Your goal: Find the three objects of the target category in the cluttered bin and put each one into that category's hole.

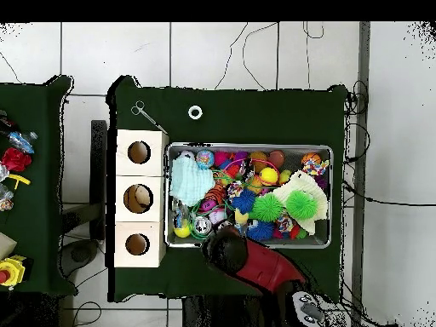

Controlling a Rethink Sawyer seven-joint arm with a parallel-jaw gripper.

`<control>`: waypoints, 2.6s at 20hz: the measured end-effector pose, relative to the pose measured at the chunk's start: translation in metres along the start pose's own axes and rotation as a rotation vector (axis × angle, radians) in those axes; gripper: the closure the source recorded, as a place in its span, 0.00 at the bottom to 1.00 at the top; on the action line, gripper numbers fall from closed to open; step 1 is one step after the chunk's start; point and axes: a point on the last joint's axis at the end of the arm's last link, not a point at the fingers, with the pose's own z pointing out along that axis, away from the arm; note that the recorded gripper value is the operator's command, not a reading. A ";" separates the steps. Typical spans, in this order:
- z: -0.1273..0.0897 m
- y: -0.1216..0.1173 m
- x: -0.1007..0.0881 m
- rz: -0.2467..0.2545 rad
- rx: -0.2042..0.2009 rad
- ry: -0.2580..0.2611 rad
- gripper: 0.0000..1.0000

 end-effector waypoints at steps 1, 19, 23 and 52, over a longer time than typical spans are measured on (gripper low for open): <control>-0.001 0.003 -0.002 0.037 -0.002 -0.001 0.00; -0.017 0.071 0.050 0.230 0.107 0.019 0.00; -0.014 0.084 0.062 0.289 0.116 0.014 0.00; -0.010 0.083 0.055 0.410 0.185 -0.037 0.00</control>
